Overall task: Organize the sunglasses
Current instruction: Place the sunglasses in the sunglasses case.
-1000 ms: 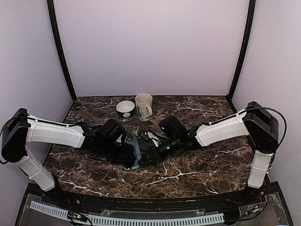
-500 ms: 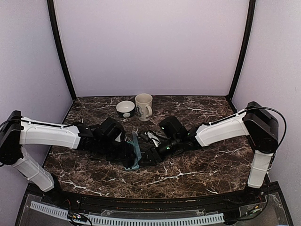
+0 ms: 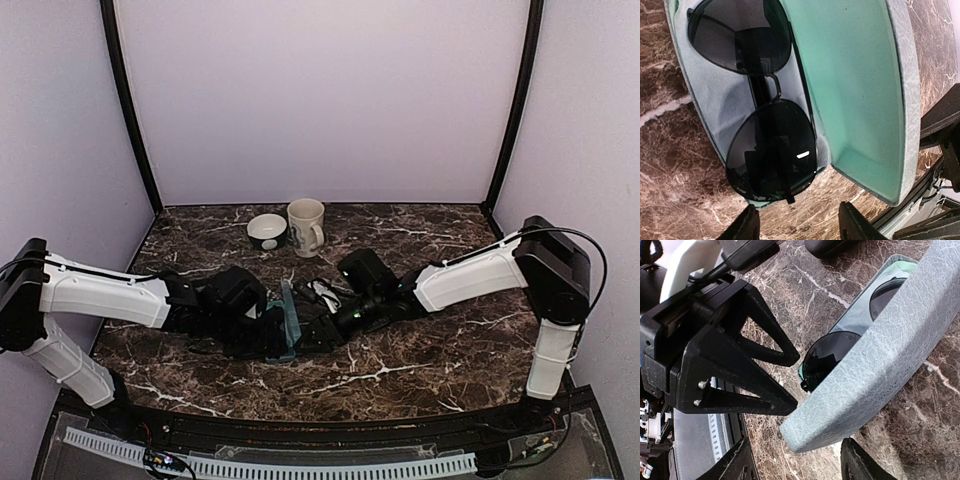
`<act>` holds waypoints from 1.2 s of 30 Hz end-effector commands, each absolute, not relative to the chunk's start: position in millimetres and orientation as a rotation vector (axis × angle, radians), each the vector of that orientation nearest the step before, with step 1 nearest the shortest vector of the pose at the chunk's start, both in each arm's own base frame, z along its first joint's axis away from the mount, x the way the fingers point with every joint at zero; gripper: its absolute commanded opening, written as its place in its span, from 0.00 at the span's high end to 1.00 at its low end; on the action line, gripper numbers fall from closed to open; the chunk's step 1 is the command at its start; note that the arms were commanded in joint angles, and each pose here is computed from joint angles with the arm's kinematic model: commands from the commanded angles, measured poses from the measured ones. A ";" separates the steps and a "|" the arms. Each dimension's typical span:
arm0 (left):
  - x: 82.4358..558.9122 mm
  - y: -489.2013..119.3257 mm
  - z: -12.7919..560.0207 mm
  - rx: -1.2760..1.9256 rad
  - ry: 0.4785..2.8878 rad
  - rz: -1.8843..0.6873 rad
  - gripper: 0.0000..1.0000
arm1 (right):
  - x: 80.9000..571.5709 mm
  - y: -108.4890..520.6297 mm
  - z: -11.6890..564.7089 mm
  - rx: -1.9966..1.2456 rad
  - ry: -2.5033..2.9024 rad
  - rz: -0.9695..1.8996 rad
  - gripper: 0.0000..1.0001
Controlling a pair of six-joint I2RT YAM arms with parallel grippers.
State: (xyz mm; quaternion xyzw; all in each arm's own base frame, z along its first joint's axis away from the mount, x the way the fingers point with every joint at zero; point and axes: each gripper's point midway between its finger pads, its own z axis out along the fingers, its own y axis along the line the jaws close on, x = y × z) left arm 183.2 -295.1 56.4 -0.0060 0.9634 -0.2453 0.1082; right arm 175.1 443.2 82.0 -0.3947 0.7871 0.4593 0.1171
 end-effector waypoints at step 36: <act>180.2 -301.5 64.7 0.060 2.812 -0.753 0.45 | 175.9 454.4 93.0 -1.157 2.254 1.369 0.39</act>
